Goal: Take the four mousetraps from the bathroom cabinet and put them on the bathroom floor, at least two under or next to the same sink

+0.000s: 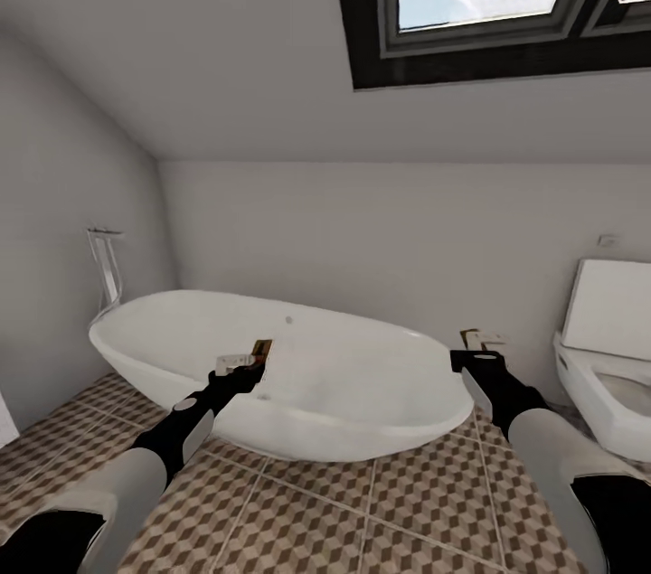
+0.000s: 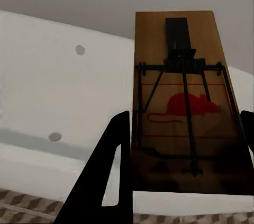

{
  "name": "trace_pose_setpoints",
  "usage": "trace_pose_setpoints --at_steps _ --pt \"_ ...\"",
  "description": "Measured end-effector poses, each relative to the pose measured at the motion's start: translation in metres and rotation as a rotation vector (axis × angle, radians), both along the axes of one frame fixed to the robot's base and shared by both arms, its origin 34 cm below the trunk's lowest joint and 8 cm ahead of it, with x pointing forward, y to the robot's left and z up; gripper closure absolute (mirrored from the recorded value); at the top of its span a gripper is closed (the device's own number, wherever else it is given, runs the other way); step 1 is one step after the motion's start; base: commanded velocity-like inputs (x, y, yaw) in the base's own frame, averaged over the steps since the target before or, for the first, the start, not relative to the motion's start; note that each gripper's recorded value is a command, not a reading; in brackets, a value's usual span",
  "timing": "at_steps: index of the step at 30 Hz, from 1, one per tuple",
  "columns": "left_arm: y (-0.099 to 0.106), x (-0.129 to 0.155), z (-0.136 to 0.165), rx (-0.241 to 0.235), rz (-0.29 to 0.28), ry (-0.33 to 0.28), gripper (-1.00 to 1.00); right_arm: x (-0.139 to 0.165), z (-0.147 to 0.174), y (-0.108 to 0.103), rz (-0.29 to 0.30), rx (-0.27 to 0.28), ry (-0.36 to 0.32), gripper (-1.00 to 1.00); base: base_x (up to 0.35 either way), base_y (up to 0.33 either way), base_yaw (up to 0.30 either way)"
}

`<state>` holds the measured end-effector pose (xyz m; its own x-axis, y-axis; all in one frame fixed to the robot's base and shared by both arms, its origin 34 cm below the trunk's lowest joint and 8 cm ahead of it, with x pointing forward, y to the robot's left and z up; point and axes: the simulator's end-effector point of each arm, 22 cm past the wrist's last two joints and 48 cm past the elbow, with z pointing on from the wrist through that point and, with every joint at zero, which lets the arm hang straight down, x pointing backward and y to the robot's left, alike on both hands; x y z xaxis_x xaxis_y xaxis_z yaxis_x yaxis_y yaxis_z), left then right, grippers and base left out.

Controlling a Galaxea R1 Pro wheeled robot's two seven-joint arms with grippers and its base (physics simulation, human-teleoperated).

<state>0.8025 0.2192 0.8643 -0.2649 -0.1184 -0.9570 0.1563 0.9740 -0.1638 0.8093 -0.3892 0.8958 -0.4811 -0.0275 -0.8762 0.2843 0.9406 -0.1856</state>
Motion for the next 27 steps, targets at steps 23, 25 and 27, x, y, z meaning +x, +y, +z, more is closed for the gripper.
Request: trace_pose_setpoints --at_steps 23,25,27 --pt "0.0003 0.0 -0.0001 0.0 0.001 0.0 1.0 -0.0002 -0.0003 -0.0001 -0.001 0.0 0.0 1.0 0.0 0.0 0.283" --pt "0.0006 0.0 -0.0002 0.0 0.002 0.001 1.0 -0.0002 -0.0004 -0.0001 -0.001 0.001 0.0 1.0 0.0 0.0 0.283" --pt "0.0013 0.0 -0.0005 -0.001 0.003 0.001 1.0 -0.0002 -0.0004 0.0 -0.001 0.001 0.0 1.0 0.0 0.0 0.283"
